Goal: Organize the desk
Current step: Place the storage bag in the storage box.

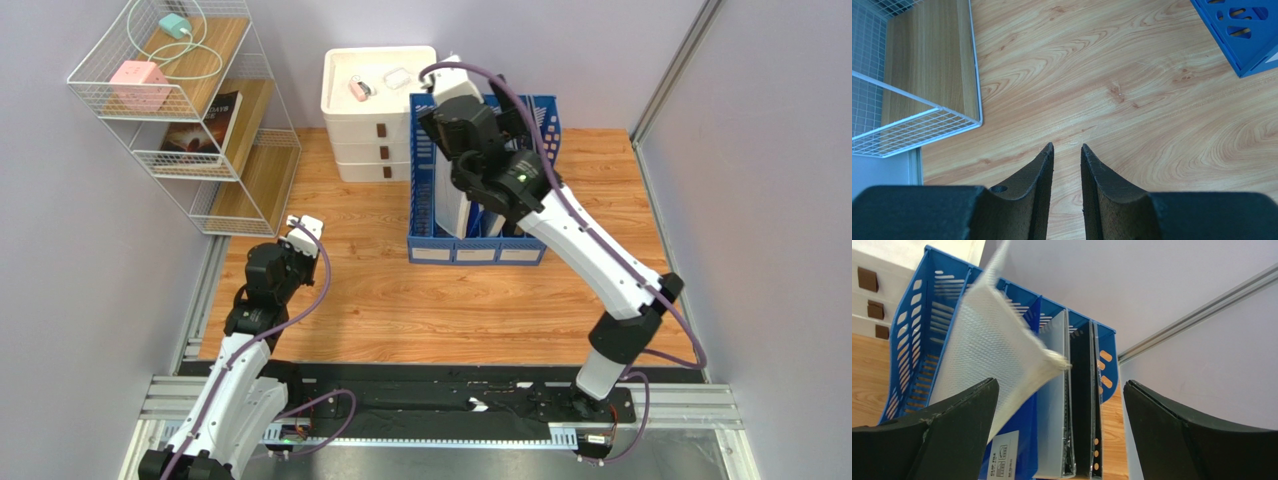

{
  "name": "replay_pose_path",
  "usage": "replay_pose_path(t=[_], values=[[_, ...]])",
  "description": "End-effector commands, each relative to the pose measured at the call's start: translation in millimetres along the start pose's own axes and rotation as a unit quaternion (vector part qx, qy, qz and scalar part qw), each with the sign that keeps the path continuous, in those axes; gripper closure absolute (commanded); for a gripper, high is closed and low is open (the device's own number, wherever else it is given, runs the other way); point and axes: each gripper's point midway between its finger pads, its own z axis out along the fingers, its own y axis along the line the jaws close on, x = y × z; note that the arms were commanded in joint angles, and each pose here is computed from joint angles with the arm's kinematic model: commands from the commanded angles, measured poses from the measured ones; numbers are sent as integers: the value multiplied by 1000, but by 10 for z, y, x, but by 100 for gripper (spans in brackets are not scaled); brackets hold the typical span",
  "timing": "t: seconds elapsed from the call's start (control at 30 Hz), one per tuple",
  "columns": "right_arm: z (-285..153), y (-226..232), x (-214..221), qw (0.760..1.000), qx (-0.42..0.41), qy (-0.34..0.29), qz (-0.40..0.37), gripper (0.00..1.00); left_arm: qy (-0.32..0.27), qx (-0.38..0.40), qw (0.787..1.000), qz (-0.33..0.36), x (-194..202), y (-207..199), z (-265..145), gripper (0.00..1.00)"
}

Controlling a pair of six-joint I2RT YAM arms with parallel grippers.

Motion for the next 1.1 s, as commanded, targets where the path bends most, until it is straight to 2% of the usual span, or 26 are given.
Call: replay_pose_path(t=[0.0, 0.17, 0.37, 0.4, 0.47, 0.63, 0.8, 0.97, 1.07], values=[[-77, -249, -213, 989, -35, -56, 129, 0, -27, 2, 1000, 7, -213, 41, -24, 67], [-59, -186, -130, 983, -70, -54, 161, 0, -28, 2, 1000, 7, -213, 40, -27, 66], [-29, 283, -82, 959, -167, -53, 221, 0, -29, 1, 1000, 7, -222, 46, -31, 66], [-34, 475, -6, 954, -197, -46, 221, 0, -29, 1, 1000, 7, -219, 44, -32, 66], [-37, 595, -19, 946, -210, -56, 240, 0, -30, 0, 1000, 8, -222, 48, -32, 66], [-54, 918, 93, 940, -244, -60, 231, 0, -30, -1, 1000, 9, -217, 51, -31, 66], [-247, 896, 17, 931, -257, -82, 245, 0, -30, 0, 1000, 9, -219, 46, -30, 66], [-460, 731, -30, 932, -236, -107, 255, 0, -28, 4, 1000, 10, -209, 33, -20, 66], [-593, 813, 9, 927, -253, -111, 254, 0, -30, 1, 1000, 7, -224, 44, -20, 65]])
